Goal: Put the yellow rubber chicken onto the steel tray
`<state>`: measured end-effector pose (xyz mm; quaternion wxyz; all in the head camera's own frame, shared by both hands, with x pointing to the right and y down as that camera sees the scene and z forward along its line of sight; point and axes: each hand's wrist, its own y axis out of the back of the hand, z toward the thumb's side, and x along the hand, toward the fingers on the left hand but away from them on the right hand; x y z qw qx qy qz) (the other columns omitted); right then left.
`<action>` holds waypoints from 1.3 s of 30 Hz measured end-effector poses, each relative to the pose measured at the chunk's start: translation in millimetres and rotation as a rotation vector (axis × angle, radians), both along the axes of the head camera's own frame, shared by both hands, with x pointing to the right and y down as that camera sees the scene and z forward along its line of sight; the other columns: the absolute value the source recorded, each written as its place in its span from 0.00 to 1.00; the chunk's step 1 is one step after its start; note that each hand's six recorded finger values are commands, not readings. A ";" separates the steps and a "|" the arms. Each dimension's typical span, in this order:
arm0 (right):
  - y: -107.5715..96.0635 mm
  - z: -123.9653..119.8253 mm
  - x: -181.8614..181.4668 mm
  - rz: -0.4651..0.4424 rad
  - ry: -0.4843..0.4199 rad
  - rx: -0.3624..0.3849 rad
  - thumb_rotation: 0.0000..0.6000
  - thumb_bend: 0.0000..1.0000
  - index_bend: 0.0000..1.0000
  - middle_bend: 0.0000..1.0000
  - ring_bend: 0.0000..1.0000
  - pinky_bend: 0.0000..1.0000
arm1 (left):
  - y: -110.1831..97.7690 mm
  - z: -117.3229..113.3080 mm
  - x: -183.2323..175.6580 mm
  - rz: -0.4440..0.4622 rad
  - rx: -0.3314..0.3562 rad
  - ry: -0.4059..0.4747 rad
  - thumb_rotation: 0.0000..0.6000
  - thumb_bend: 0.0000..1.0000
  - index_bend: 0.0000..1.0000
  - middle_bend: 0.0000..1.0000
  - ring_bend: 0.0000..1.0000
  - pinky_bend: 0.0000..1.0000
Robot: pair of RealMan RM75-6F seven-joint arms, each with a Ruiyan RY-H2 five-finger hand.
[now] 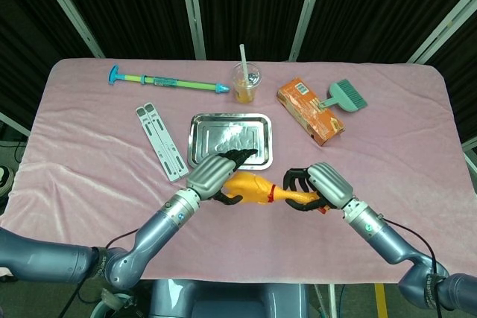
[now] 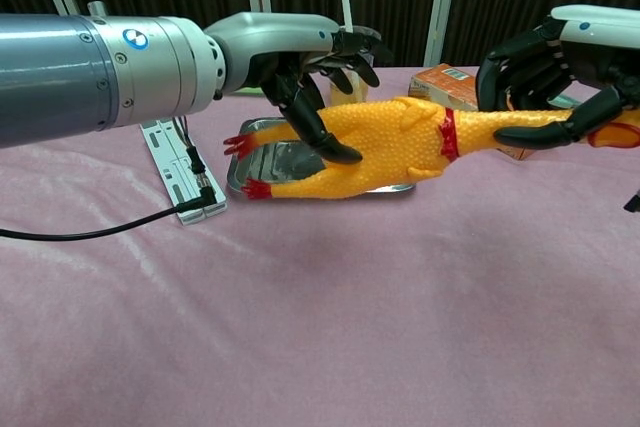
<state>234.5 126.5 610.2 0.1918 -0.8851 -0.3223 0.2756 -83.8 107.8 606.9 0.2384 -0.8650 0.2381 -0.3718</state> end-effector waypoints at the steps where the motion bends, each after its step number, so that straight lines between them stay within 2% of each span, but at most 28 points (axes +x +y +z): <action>1: 0.2 -0.2 -0.3 -0.001 -0.001 0.000 1.00 0.54 0.90 0.73 0.73 0.80 | 0.2 0.4 0.3 0.000 -0.003 0.000 1.00 0.06 0.07 0.15 0.14 0.26; 10: 1.2 -3.2 -3.8 -0.010 -0.013 0.001 1.00 0.55 0.90 0.73 0.73 0.80 | 6.1 4.4 10.4 0.032 -0.044 -0.007 1.00 0.34 0.33 0.42 0.38 0.37; 19: 2.2 -3.2 -2.9 -0.010 -0.009 0.000 1.00 0.55 0.90 0.73 0.73 0.80 | 5.0 2.7 14.0 0.013 -0.029 0.008 1.00 0.57 0.69 0.77 0.69 0.59; 25: 3.1 -3.4 -4.0 -0.012 -0.015 -0.002 1.00 0.55 0.90 0.73 0.73 0.80 | 3.8 0.0 17.3 -0.005 -0.007 0.038 1.00 0.67 0.87 0.94 0.84 0.68; 27: 3.1 -3.5 -3.8 -0.011 -0.015 -0.001 1.00 0.55 0.90 0.73 0.73 0.80 | 4.4 -0.5 18.9 -0.007 0.004 0.047 1.00 0.68 0.89 0.95 0.85 0.70; 28: 3.1 -3.5 -3.7 -0.010 -0.016 -0.001 1.00 0.55 0.90 0.73 0.73 0.80 | 4.6 -0.7 19.5 -0.010 0.007 0.050 1.00 0.65 0.88 0.94 0.84 0.70; 29: 3.0 -3.5 -3.3 -0.009 -0.016 -0.001 1.00 0.55 0.90 0.73 0.73 0.80 | 4.5 -0.8 19.9 -0.015 0.011 0.055 1.00 0.58 0.83 0.90 0.80 0.70; 31: 3.0 -3.3 -2.8 -0.008 -0.015 -0.002 1.00 0.55 0.90 0.73 0.73 0.80 | 4.6 -0.4 19.5 -0.019 0.012 0.056 1.00 0.31 0.62 0.71 0.64 0.69; 32: 2.9 -3.3 -2.3 -0.007 -0.015 -0.002 1.00 0.55 0.90 0.73 0.73 0.80 | 4.9 -0.3 19.0 -0.021 0.008 0.058 1.00 0.19 0.47 0.60 0.54 0.66; 34: 2.8 -3.3 -1.8 -0.006 -0.015 -0.002 1.00 0.55 0.90 0.73 0.73 0.80 | 5.8 0.4 17.6 -0.021 -0.001 0.056 1.00 0.05 0.25 0.43 0.38 0.53; 37: 2.3 -3.4 -0.8 -0.005 -0.014 0.000 1.00 0.55 0.90 0.73 0.73 0.80 | 4.9 0.5 13.2 -0.020 -0.005 0.040 1.00 0.00 0.05 0.22 0.16 0.31; 39: 2.0 -3.2 -0.2 -0.003 -0.013 0.000 1.00 0.55 0.90 0.73 0.73 0.80 | 5.6 0.7 12.3 -0.018 -0.014 0.038 1.00 0.00 0.00 0.12 0.06 0.22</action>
